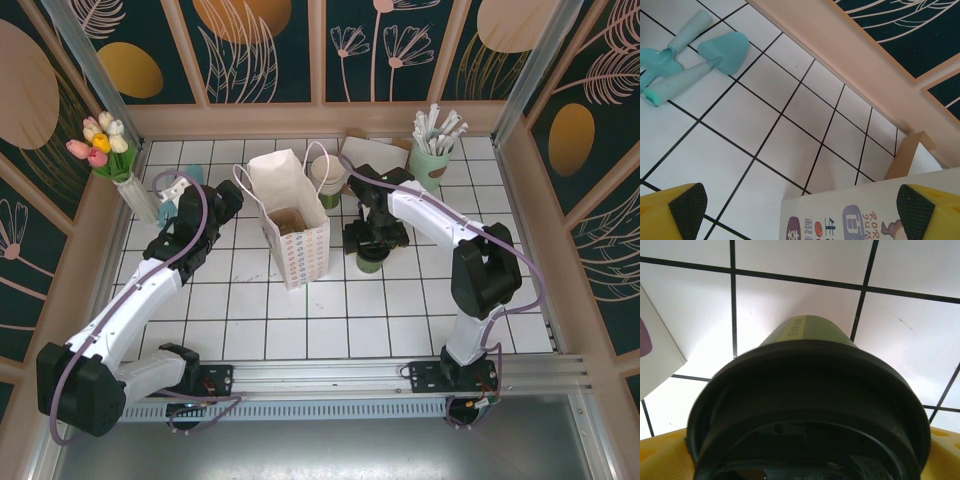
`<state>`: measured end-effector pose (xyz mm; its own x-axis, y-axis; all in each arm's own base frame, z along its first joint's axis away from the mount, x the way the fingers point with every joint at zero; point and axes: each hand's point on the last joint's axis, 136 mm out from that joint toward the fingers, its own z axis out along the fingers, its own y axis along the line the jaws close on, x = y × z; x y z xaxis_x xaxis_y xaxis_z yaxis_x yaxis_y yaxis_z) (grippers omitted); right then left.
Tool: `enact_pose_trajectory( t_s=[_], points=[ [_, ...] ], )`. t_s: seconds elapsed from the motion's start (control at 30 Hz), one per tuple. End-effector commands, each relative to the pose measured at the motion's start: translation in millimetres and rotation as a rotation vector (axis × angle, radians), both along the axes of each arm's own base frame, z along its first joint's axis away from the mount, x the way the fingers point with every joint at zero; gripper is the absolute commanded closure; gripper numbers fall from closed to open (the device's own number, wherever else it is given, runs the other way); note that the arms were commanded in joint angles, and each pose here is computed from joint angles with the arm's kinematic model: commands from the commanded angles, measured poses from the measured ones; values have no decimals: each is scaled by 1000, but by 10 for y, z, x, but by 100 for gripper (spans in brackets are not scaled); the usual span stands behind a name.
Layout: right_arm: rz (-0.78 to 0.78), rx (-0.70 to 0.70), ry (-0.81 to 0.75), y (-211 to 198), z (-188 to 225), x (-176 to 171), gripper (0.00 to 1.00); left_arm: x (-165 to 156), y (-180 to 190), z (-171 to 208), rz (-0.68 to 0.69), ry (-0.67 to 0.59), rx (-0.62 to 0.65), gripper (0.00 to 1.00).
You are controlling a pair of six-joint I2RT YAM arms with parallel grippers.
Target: Pack the takeout coffee
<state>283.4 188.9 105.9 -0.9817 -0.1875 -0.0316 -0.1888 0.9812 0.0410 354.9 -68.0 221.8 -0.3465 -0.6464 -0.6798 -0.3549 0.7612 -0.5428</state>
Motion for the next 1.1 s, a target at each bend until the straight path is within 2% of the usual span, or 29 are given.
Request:
enact_pose_trajectory(
  t_s=[0.0, 0.63, 0.87, 0.97, 1.07],
  points=[
    [0, -48, 25, -79, 16, -33, 1, 27, 0, -39, -10, 0, 8, 1],
    [8, -50, 16, -56, -19, -8, 4, 33, -15, -66, -16, 6, 6, 1],
    [-3, -66, -12, -113, 115, 3, 14, 36, -25, -14, -27, -4, 9, 1],
    [-19, -71, -42, -160, 241, -3, 18, 59, -51, 86, -51, -18, 14, 1],
    [-33, -74, -68, -226, 365, -34, 22, 67, 36, 232, -14, -32, 41, 1]
  ],
)
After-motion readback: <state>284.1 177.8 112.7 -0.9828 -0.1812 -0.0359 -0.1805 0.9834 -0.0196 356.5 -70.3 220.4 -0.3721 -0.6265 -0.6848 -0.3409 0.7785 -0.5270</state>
